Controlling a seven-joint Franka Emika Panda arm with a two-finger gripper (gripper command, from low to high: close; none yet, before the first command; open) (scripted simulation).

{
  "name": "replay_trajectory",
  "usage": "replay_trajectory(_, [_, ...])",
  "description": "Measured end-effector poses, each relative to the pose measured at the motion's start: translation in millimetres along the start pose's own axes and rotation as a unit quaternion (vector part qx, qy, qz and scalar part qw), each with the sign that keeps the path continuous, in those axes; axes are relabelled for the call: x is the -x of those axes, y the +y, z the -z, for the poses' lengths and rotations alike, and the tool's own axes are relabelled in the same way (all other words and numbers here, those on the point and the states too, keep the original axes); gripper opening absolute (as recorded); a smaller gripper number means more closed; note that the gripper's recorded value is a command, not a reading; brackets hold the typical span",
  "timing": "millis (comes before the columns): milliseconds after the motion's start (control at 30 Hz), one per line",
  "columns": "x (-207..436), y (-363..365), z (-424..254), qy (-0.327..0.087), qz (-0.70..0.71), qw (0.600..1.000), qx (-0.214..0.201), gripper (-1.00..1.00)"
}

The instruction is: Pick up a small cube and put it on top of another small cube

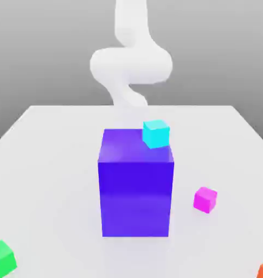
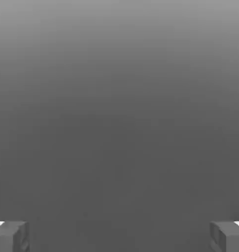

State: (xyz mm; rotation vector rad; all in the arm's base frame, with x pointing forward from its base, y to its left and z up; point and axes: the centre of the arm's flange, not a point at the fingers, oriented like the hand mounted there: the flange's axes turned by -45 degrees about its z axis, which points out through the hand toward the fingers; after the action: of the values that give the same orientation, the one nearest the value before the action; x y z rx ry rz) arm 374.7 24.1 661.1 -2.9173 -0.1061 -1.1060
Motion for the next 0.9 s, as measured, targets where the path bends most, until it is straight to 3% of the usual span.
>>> replay_trajectory(333, [140.2, -126.1, -208.0, -0.17, 0.18, 0.965, -0.089, 0.0])
replay_trajectory(600, [355.7, -194.0, -285.0, -0.307, 0.357, 0.871, -0.141, 0.0])
replay_trajectory(867, [421.5, -196.3, -331.5, -0.323, 0.377, 0.856, -0.146, 0.0])
replay_trajectory(900, [425.2, -195.9, -335.0, -0.323, 0.377, 0.856, -0.146, -1.0])
